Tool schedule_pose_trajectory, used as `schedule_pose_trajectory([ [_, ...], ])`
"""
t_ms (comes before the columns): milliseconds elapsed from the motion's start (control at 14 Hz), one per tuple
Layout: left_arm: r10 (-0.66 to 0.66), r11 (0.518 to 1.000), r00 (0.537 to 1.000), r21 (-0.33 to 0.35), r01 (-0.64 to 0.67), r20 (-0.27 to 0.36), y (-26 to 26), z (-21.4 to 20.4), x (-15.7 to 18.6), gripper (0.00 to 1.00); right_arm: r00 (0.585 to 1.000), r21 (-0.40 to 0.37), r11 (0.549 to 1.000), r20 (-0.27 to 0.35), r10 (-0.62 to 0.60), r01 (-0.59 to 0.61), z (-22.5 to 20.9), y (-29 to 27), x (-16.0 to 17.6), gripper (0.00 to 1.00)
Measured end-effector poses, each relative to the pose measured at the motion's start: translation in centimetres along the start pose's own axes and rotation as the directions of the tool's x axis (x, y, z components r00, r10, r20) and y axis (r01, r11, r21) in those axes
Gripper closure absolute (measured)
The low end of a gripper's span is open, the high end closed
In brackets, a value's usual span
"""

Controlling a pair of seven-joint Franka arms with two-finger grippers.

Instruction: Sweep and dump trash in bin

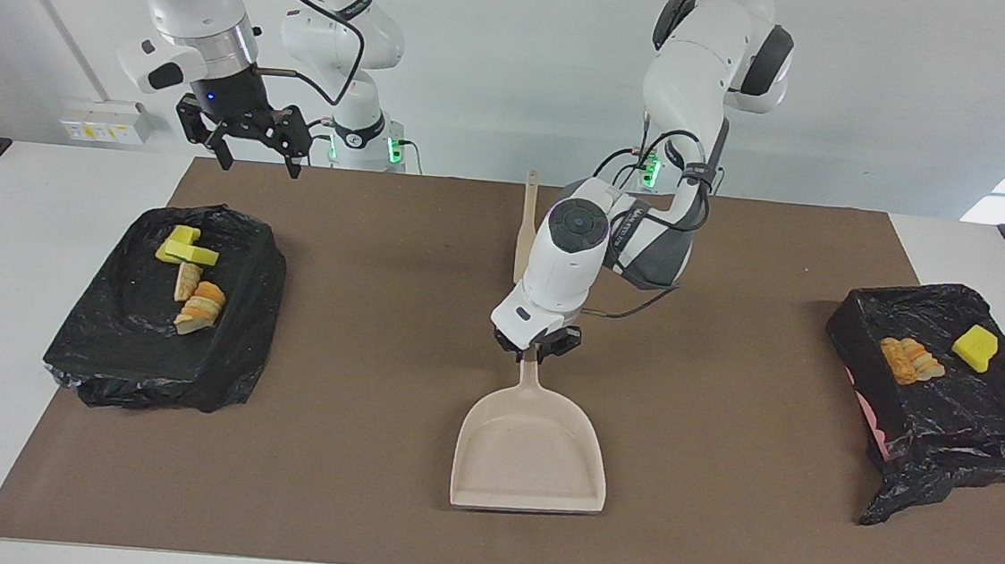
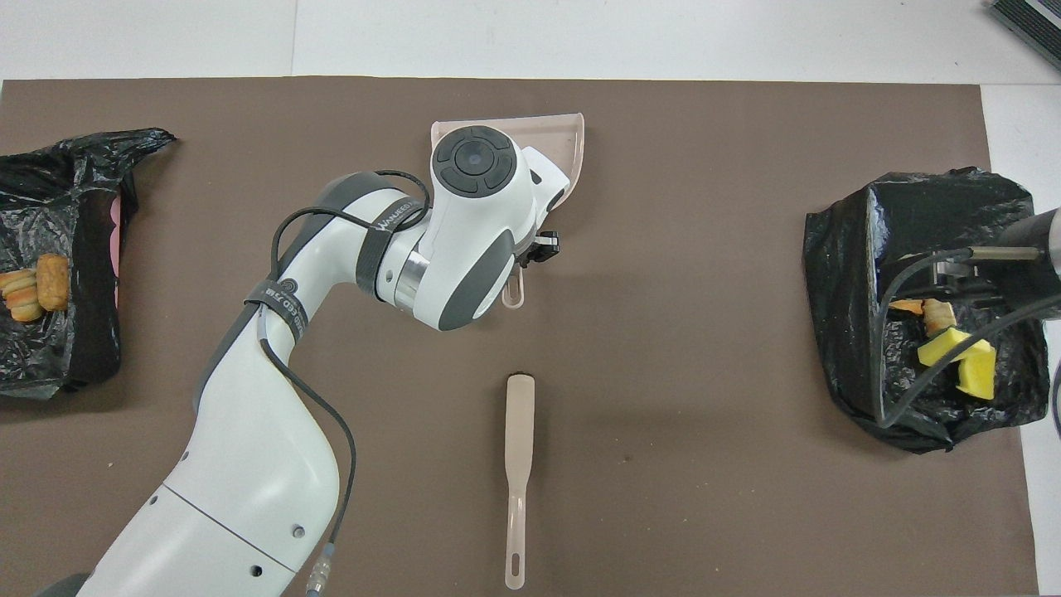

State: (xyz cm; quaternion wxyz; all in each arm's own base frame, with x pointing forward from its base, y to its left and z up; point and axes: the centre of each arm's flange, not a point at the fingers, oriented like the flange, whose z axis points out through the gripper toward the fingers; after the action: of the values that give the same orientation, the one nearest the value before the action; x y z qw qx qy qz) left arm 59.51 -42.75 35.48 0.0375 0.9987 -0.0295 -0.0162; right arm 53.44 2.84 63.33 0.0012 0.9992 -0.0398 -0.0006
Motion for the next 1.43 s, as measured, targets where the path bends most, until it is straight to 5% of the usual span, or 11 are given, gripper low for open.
schedule_pose_trajectory([
  [214, 0.007, 1.0, 1.0, 0.002, -0.007, 0.002, 0.4, 0.1, -0.3, 0.68, 1.0, -0.001, 1.0, 0.005, 0.0, 0.0, 0.0, 0.0, 0.0, 0.0],
  [643, -0.009, 1.0, 1.0, 0.007, 0.009, -0.027, -1.3, -3.5, -1.1, 0.02, 1.0, -0.002, 1.0, 0.017, 0.002, -0.002, 0.1, 0.1, -0.2, 0.0],
  [1143, 0.029, 0.997, 0.995, 0.073, -0.022, -0.093, -17.1, -14.8, -6.0, 0.0, 0.999, 0.003, 0.999, 0.017, 0.035, -0.035, 0.1, 2.1, 0.0, 0.0],
  [1429, 0.084, 0.993, 0.993, 0.094, -0.076, -0.079, -24.1, -20.5, -9.0, 0.0, 0.999, 0.005, 0.999, 0.017, 0.041, -0.041, 0.1, 2.5, 0.1, 0.0],
])
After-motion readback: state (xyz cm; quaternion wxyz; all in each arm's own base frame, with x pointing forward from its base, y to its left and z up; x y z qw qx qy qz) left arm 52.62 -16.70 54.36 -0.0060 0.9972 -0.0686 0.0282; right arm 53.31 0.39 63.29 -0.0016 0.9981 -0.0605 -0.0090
